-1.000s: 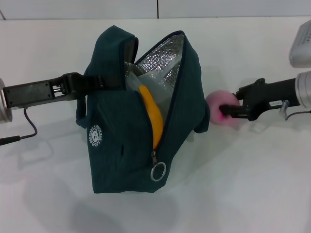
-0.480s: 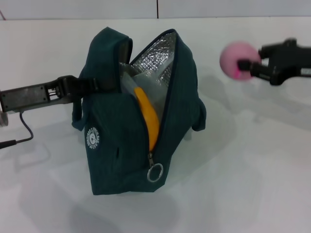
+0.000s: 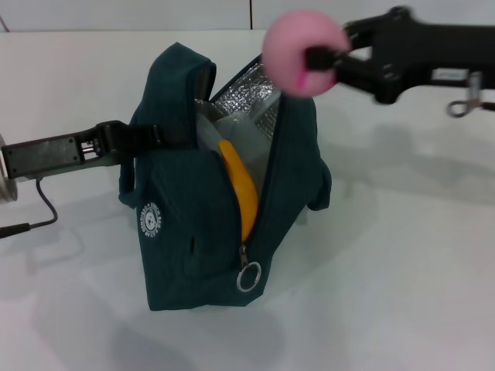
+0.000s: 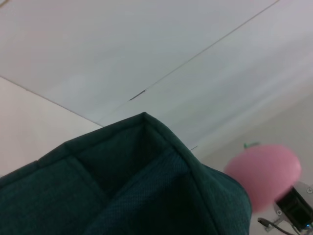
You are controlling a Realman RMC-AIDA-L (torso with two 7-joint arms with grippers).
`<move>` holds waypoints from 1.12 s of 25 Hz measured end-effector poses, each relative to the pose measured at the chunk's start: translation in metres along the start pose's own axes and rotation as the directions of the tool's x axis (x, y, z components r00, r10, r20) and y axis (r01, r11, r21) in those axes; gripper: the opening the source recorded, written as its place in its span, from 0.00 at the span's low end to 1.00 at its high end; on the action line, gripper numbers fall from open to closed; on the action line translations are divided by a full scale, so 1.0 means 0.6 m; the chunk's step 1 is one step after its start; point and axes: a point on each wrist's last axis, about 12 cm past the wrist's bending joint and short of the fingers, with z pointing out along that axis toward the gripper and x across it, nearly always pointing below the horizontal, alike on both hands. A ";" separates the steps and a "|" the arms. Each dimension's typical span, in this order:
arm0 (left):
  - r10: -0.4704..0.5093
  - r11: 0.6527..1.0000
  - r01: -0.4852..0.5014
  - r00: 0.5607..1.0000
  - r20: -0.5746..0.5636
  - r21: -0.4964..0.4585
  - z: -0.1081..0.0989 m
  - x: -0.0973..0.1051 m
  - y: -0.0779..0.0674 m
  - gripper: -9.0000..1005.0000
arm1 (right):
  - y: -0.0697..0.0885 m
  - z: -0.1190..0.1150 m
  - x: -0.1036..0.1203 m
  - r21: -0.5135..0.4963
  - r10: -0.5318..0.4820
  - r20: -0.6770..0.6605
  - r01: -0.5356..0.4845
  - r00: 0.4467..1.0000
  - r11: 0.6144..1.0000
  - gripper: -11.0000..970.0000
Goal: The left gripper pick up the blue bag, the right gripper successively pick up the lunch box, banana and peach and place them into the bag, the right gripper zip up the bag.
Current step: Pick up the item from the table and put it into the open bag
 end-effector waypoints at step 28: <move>0.004 1.000 -0.004 1.000 0.006 0.003 -0.001 -0.001 -0.001 0.06 | 0.005 0.077 0.017 -0.119 0.026 -0.084 -0.035 0.996 0.992 0.49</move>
